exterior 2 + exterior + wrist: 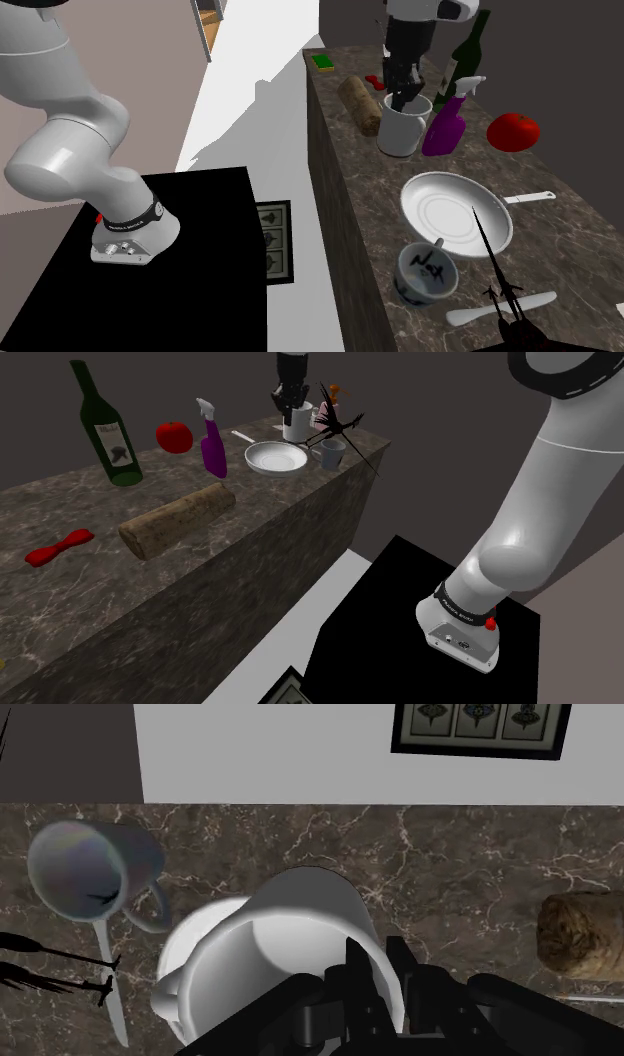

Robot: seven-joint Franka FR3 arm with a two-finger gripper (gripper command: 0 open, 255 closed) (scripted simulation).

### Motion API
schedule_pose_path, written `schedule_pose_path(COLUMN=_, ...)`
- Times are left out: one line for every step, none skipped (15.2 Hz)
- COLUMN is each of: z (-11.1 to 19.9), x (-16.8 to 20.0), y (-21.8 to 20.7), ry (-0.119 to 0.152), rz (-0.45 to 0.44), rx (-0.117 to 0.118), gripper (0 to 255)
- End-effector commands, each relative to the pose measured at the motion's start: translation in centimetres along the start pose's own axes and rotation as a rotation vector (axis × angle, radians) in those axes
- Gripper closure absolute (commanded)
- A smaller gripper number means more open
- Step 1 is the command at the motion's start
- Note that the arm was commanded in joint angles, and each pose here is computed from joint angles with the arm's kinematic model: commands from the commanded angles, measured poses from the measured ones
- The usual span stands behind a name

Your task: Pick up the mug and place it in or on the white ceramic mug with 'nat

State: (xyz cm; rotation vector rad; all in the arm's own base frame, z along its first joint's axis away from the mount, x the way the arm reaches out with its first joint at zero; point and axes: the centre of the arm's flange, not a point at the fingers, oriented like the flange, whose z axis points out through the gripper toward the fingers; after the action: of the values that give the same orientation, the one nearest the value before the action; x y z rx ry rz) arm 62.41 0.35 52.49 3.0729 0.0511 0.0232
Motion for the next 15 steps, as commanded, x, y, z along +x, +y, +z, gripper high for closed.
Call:
schedule_pose_path(z=-0.1, x=0.0, y=2.7, ry=0.000, rz=-0.001, rx=0.000, gripper=255)
schedule_pose_path(z=-0.1, x=0.0, y=4.0, ry=0.000, rz=-0.001, rx=0.000, gripper=255)
schedule_pose_path(z=-0.1, x=0.0, y=5.4, ry=0.000, rz=-0.001, rx=0.000, gripper=255)
schedule_pose_path(z=-0.1, x=0.0, y=6.7, ry=0.000, rz=-0.001, rx=0.000, gripper=255)
schedule_pose_path(z=-0.1, x=0.0, y=8.0, ry=0.000, rz=-0.001, rx=0.000, gripper=255)
schedule_pose_path(z=-0.1, x=0.1, y=9.3, ry=0.000, rz=-0.001, rx=0.000, gripper=255)
schedule_pose_path(z=-0.1, x=0.1, y=10.6, ry=0.000, rz=-0.001, rx=0.000, gripper=255)
schedule_pose_path(z=-0.1, x=0.1, y=12.0, ry=0.000, rz=-0.001, rx=0.000, gripper=255)
schedule_pose_path(z=-0.1, x=0.1, y=13.3, ry=0.000, rz=-0.001, rx=0.000, gripper=255)
schedule_pose_path(z=-0.1, x=0.1, y=14.6, ry=0.000, rz=-0.001, rx=0.000, gripper=255)
schedule_pose_path(z=-0.1, x=0.1, y=15.9, ry=0.000, rz=-0.001, rx=0.000, gripper=255)
schedule_pose_path(z=-0.1, x=0.1, y=17.2, ry=0.000, rz=-0.001, rx=0.000, gripper=255)
schedule_pose_path(z=-0.1, x=0.1, y=18.6, ry=0.000, rz=-0.001, rx=0.000, gripper=255)
schedule_pose_path(z=-0.1, x=0.2, y=19.9, ry=0.000, rz=-0.001, rx=0.000, gripper=255)
schedule_pose_path(z=-0.1, x=0.2, y=21.2, ry=0.000, rz=-0.001, rx=0.000, gripper=255)
